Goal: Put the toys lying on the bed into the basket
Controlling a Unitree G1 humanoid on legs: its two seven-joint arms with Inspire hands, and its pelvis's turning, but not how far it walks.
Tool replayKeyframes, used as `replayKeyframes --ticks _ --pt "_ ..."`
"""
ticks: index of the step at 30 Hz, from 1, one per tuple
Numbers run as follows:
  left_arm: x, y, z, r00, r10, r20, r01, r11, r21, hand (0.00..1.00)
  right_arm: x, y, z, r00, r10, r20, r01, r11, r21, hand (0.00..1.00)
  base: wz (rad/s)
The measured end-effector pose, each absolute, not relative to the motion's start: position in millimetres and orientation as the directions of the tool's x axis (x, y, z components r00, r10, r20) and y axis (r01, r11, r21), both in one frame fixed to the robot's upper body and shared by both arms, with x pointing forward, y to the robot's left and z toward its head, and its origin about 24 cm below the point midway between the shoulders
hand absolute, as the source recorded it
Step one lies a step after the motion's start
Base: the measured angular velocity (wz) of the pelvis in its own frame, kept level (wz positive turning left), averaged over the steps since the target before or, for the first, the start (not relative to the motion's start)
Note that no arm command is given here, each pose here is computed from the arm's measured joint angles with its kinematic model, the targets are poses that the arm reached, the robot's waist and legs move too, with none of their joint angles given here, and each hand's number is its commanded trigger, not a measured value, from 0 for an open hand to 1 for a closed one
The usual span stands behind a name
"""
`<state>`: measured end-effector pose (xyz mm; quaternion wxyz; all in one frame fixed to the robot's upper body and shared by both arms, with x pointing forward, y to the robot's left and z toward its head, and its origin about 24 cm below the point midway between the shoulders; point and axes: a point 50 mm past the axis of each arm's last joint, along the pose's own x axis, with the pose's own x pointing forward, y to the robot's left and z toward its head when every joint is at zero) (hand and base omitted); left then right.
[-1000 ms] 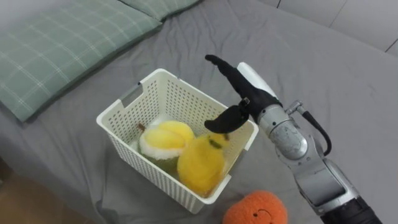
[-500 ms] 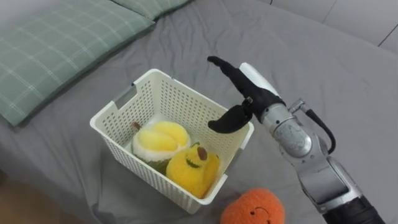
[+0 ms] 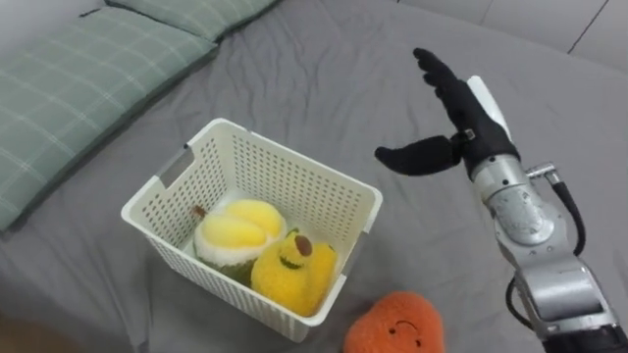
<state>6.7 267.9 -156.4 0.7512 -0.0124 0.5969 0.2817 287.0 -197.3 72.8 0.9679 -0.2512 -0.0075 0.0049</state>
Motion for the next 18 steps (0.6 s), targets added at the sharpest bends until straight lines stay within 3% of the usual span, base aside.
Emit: replayKeyframes --ticks 11,18 --pt "15.8 267.3 -155.3 0.165 0.409 -0.898 -0.425 0.851 0.309 0.00 271.2 -227.7 54.6 0.992 -0.112 -0.051 0.077 0.887 -0.455 0.00 -0.09" --pt "23.3 261.5 -156.8 0.188 0.388 -0.902 -0.376 0.877 0.298 0.00 254.5 -230.4 12.6 0.966 -0.099 -0.240 -0.008 0.913 -0.407 0.00 -0.03"
